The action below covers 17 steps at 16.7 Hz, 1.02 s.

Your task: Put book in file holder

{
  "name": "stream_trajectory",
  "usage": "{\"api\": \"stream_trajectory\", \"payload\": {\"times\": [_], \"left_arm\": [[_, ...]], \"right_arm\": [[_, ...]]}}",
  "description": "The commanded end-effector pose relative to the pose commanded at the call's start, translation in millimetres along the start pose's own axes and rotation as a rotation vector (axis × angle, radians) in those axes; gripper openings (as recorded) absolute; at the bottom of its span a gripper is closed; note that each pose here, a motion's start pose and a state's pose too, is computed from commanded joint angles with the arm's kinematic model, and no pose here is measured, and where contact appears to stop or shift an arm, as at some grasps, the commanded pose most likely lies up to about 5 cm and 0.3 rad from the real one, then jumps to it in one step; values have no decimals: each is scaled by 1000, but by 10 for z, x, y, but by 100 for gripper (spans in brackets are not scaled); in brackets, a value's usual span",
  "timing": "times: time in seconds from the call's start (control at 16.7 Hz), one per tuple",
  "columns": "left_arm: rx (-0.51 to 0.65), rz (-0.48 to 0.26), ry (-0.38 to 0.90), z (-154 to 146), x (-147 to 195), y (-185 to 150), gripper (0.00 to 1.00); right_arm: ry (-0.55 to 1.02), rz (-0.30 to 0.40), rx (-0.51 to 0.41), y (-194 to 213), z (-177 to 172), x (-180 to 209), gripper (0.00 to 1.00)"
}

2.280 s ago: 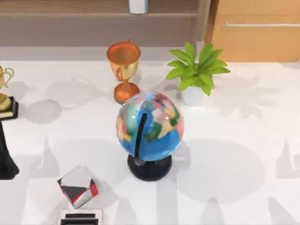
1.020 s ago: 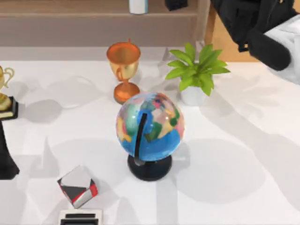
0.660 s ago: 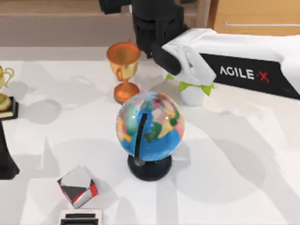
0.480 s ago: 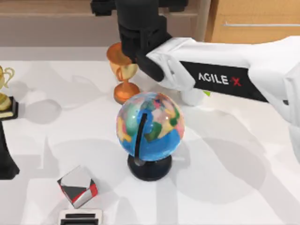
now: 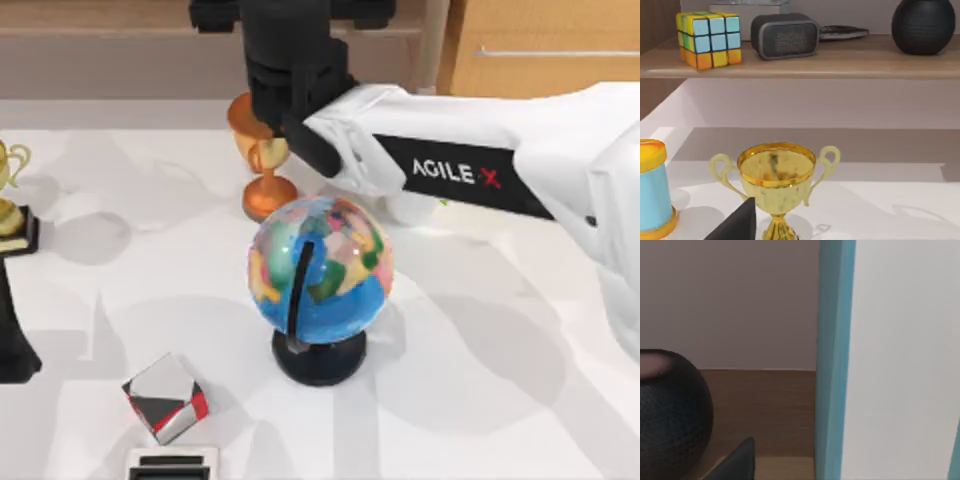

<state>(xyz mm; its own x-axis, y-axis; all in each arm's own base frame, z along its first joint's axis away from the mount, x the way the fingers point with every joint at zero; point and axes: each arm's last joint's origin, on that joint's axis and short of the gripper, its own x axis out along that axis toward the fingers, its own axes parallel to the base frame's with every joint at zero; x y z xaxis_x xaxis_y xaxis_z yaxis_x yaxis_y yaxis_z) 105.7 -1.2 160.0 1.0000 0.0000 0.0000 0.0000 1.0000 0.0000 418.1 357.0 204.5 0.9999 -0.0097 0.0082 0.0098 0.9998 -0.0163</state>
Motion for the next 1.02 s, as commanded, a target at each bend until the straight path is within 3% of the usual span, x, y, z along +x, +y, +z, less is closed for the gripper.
{"api": "stream_trajectory", "payload": {"times": [0.6, 1.02], "left_arm": [[0, 0, 0, 0, 0, 0, 100], [0, 0, 0, 0, 0, 0, 100]], "right_arm": [[-3, 2, 3, 24, 4, 181, 100], [-3, 2, 3, 24, 4, 181, 47]]}}
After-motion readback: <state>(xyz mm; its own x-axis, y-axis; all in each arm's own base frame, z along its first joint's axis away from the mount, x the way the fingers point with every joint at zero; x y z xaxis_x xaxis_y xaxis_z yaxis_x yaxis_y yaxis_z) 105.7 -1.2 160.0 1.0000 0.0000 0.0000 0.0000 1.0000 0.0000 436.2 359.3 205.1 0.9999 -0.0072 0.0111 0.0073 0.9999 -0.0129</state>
